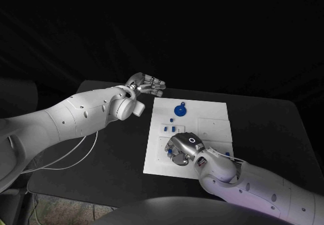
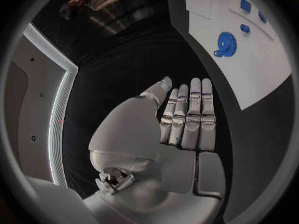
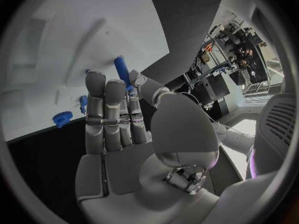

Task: Assemble the parts on the task board

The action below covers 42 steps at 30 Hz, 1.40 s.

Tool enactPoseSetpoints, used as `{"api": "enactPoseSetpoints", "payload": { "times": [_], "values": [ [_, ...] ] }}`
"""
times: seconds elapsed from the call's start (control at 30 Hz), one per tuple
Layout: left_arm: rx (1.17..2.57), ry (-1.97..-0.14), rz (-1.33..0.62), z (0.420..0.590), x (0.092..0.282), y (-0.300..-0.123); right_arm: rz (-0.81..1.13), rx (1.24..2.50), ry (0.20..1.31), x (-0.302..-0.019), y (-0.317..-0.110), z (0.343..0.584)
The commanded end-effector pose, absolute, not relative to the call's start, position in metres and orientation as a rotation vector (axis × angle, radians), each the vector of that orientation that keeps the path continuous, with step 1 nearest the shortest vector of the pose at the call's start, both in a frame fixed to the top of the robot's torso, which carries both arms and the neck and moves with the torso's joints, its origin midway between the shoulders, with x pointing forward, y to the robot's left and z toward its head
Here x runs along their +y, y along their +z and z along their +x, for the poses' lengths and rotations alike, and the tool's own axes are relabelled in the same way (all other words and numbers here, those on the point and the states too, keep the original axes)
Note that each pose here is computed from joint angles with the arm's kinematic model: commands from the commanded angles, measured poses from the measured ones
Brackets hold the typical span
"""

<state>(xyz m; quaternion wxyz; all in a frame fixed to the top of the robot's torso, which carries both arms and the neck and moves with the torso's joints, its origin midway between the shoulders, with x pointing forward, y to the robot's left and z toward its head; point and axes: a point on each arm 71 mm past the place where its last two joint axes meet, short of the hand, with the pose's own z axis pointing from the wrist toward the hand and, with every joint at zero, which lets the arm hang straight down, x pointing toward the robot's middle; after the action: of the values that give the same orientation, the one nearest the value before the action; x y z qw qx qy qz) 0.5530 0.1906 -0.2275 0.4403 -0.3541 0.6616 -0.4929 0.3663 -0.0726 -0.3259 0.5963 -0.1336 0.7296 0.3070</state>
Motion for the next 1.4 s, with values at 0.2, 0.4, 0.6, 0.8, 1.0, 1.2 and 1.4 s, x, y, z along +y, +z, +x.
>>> {"api": "enactPoseSetpoints", "payload": {
  "times": [0.2,0.4,0.6,0.8,1.0,1.2,1.4],
  "values": [
    [1.649,-1.243,-0.872,0.5527,0.1876,-0.2269,-0.346,1.721,0.682,-0.073,-0.3338,0.3638],
    [1.65,-1.244,-0.872,0.5526,0.1873,-0.2269,-0.355,1.724,0.677,-0.0725,-0.3358,0.3625],
    [1.65,-1.242,-0.873,0.5528,0.1879,-0.227,-0.362,1.717,0.666,-0.0728,-0.3364,0.3622],
    [1.649,-1.241,-0.873,0.5528,0.1887,-0.227,-0.367,1.712,0.668,-0.0725,-0.3355,0.3613],
    [1.649,-1.241,-0.873,0.5527,0.189,-0.227,-0.359,1.695,0.684,-0.0716,-0.3338,0.3581],
    [1.649,-1.24,-0.874,0.5527,0.1897,-0.227,-0.354,1.678,0.698,-0.0706,-0.3322,0.3552],
    [1.649,-1.24,-0.873,0.5527,0.1898,-0.227,-0.357,1.68,0.69,-0.0721,-0.3336,0.3555]
  ]
}}
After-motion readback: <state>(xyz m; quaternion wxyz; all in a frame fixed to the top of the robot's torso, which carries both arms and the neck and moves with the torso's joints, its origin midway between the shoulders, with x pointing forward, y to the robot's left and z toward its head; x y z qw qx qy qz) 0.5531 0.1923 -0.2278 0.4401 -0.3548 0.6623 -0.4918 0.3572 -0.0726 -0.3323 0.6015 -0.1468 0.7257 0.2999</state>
